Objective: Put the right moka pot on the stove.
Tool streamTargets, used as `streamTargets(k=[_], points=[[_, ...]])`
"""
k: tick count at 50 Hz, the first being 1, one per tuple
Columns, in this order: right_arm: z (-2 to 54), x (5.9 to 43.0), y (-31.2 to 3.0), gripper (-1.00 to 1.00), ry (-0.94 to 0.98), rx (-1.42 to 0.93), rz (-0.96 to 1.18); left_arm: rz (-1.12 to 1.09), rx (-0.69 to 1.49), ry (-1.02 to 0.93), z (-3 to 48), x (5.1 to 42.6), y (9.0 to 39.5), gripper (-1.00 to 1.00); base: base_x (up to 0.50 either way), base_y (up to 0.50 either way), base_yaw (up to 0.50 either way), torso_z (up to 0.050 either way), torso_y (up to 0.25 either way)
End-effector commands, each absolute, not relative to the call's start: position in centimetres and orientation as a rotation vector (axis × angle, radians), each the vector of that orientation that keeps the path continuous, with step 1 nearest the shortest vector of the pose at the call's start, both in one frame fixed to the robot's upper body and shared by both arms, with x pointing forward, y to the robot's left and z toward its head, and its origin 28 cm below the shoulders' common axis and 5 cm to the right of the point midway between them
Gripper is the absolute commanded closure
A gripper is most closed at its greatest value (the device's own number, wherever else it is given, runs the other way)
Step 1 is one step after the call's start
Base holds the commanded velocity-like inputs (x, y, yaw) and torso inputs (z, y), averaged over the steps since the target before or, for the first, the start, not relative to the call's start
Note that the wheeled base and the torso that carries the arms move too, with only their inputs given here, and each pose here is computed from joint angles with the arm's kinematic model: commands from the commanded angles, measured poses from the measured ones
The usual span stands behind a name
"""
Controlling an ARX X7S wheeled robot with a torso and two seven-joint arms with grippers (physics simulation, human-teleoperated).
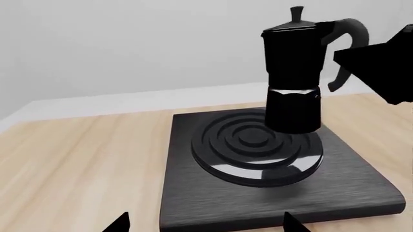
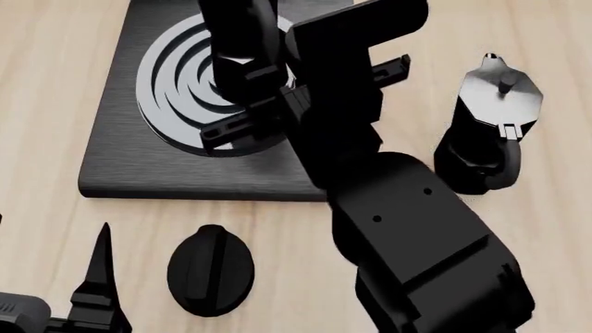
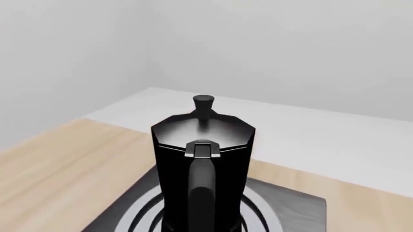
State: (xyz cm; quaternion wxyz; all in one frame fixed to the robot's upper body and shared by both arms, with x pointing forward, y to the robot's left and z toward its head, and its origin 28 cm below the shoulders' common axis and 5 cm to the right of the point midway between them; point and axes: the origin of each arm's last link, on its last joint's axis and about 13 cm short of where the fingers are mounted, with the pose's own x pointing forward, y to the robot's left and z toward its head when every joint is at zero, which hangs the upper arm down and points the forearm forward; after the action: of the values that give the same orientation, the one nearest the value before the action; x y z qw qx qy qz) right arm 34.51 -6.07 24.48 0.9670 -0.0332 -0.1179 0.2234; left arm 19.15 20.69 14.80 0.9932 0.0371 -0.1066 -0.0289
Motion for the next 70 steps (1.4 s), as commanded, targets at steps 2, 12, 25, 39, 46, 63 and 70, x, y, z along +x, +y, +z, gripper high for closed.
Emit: streamTargets(k=[2, 12, 25, 39, 46, 63, 70], points=[[24.4, 36.3, -5.0, 1.00, -0.280, -0.062, 0.472, -0.061, 0.076, -0.218, 14.9, 19.1, 20.7, -1.00, 0.00, 0.00, 0.00, 0.000, 0.000], [24.1, 38.2, -4.3, 1.00, -0.293, -0.069, 0.478, -0.062, 0.075, -0.219, 14.8, 19.1, 20.7, -1.00, 0.00, 0.00, 0.00, 0.001, 0.001], [23.4, 39.6, -3.6, 1.00, -0.311, -0.081, 0.489, -0.070, 0.077, -0.223, 14.8, 19.0, 20.6, -1.00, 0.00, 0.00, 0.00, 0.000, 0.002], [22.6, 40.1, -3.0, 1.00, -0.307, -0.112, 0.499, -0.072, 0.077, -0.224, 14.9, 19.0, 20.6, -1.00, 0.00, 0.00, 0.00, 0.001, 0.001], [22.2, 40.4, -3.0, 1.00, -0.299, -0.106, 0.495, -0.075, 0.076, -0.225, 14.8, 18.9, 20.6, -1.00, 0.00, 0.00, 0.00, 0.000, 0.001], [21.3, 40.9, -3.4, 1.00, -0.274, -0.088, 0.478, -0.076, 0.076, -0.225, 14.9, 18.9, 20.6, -1.00, 0.00, 0.00, 0.00, 0.000, 0.001], [20.7, 41.1, -3.7, 1.00, -0.257, -0.084, 0.469, -0.078, 0.076, -0.227, 14.9, 18.8, 20.6, -1.00, 0.00, 0.00, 0.00, 0.000, 0.000]])
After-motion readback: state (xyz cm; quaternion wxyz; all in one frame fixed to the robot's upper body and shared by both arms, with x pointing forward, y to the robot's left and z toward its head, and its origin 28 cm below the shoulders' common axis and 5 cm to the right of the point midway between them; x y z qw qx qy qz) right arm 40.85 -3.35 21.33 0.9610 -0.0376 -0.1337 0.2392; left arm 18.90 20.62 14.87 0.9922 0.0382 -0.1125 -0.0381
